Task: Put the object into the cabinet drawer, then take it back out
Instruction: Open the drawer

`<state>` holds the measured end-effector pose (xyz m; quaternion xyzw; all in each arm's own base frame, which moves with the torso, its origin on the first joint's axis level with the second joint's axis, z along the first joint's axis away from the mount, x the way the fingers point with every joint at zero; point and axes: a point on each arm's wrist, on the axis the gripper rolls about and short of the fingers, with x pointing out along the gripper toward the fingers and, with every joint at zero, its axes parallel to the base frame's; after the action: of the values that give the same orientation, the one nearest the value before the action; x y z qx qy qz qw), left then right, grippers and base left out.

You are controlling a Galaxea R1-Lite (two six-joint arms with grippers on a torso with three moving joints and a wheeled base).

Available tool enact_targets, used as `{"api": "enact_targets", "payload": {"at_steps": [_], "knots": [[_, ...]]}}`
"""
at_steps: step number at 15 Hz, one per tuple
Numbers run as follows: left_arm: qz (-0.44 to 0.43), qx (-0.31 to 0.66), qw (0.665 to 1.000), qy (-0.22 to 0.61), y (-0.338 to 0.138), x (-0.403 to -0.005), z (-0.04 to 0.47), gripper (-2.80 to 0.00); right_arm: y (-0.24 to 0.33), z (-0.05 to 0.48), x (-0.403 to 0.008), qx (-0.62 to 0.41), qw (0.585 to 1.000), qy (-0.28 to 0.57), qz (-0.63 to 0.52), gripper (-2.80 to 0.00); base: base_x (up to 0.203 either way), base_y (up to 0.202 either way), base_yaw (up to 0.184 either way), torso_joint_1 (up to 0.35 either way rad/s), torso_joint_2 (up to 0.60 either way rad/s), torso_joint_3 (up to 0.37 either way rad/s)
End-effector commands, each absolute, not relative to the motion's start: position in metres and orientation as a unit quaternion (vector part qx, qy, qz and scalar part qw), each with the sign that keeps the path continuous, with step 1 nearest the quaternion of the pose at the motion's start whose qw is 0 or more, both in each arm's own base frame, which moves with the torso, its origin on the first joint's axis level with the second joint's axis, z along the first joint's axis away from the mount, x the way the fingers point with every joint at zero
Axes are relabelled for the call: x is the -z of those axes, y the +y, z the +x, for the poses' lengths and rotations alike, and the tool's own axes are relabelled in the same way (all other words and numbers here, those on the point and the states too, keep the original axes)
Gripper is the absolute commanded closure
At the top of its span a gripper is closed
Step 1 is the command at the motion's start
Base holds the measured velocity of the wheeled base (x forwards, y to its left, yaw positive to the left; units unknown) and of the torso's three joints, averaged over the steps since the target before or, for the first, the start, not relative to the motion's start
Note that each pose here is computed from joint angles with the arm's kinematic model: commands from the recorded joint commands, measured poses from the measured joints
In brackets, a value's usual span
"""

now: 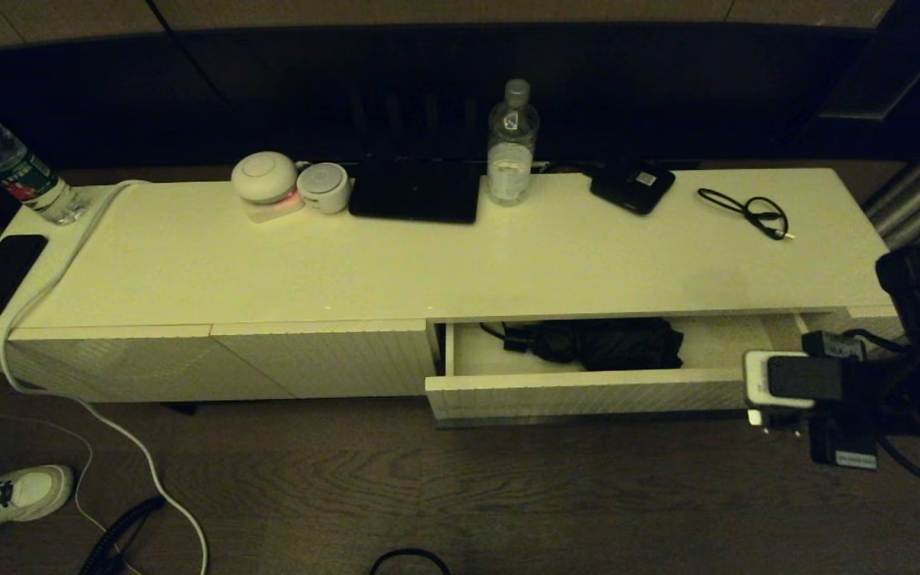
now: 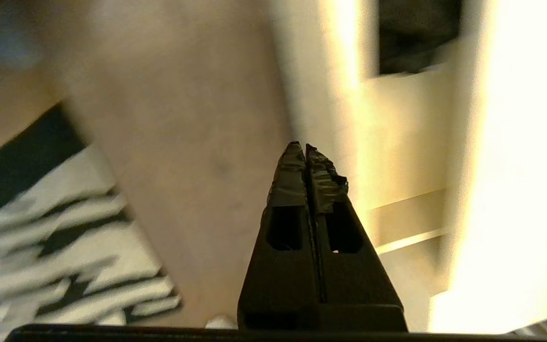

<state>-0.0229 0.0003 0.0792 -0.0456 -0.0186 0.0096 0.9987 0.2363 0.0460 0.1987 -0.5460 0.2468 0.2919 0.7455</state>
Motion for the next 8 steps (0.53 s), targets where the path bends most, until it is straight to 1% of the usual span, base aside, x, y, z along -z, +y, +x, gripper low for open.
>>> {"api": "enact_targets", "payload": {"at_steps": [1, 4, 8], "knots": [[-0.046, -0.010, 0.999, -0.019, 0.000, -0.079, -0.023, 0.00, 0.059, 0.281, -0.182, -0.292, 0.745, 0.264, -0.538, 0.00, 0.000, 0.000, 0.000, 0.000, 0.00, 0.000], [-0.046, -0.010, 0.999, -0.020, 0.000, -0.079, -0.023, 0.00, 0.066, 0.305, -0.175, -0.285, 0.747, 0.270, -0.537, 0.00, 0.000, 0.000, 0.000, 0.000, 0.00, 0.000], [-0.046, -0.009, 0.999, -0.020, 0.000, -0.079, -0.023, 0.00, 0.073, 0.322, -0.170, -0.273, 0.752, 0.278, -0.532, 0.00, 0.000, 0.000, 0.000, 0.000, 0.00, 0.000]]}}
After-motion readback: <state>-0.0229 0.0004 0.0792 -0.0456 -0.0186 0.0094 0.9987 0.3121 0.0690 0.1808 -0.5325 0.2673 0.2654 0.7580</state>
